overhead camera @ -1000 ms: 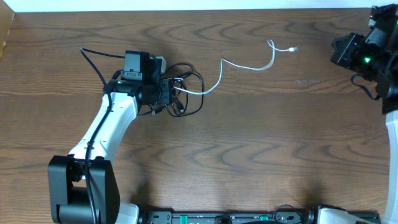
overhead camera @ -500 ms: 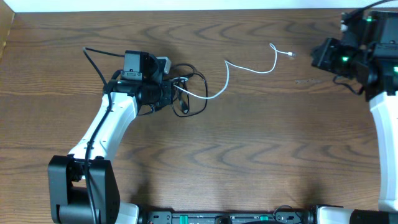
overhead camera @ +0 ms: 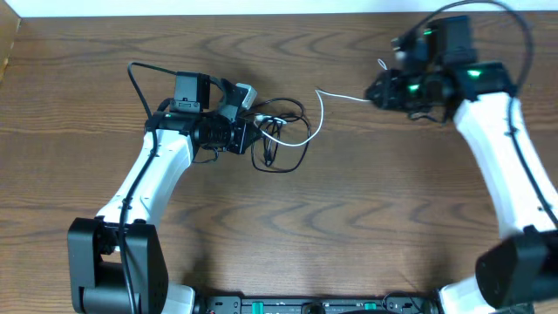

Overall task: Untangle cables
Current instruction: 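Move the right gripper to the bundle beside the left gripper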

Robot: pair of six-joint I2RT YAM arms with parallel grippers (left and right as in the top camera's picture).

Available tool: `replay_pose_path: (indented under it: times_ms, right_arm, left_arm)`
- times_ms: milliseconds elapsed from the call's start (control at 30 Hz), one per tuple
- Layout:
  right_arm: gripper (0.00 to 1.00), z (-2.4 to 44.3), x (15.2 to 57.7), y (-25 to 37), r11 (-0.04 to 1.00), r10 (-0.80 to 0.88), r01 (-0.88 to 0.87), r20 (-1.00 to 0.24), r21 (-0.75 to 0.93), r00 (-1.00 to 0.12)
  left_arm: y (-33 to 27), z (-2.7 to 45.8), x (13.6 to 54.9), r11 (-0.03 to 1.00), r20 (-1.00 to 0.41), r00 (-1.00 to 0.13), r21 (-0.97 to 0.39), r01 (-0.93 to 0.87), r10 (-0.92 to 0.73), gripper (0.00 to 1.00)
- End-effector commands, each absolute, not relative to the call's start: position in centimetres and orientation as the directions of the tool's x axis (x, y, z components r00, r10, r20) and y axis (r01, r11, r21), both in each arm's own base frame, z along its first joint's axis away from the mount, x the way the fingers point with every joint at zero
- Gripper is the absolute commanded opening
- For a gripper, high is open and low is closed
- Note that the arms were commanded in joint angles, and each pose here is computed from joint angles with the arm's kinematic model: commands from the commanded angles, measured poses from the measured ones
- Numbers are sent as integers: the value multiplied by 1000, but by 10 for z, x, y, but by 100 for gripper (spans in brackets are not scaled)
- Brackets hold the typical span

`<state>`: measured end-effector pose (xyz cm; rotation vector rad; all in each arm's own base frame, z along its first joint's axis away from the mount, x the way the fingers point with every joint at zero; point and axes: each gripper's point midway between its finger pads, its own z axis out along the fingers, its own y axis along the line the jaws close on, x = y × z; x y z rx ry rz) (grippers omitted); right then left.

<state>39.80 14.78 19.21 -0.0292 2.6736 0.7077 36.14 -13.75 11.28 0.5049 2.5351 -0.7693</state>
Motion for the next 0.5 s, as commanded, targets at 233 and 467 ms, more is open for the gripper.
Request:
replay_pose_path:
  times_ms: [233,467]
  right_arm:
    - [45,146,394,225,816,-110,-272,-325,510,-939]
    - [45,141,402,272,774,-132,-342,-392,533,-910]
  left_arm:
    - [-126,111,368,835,-492,-856,-395,383,160,8]
    - [-115,105,373,877,-479,-867,-348,332,138,10]
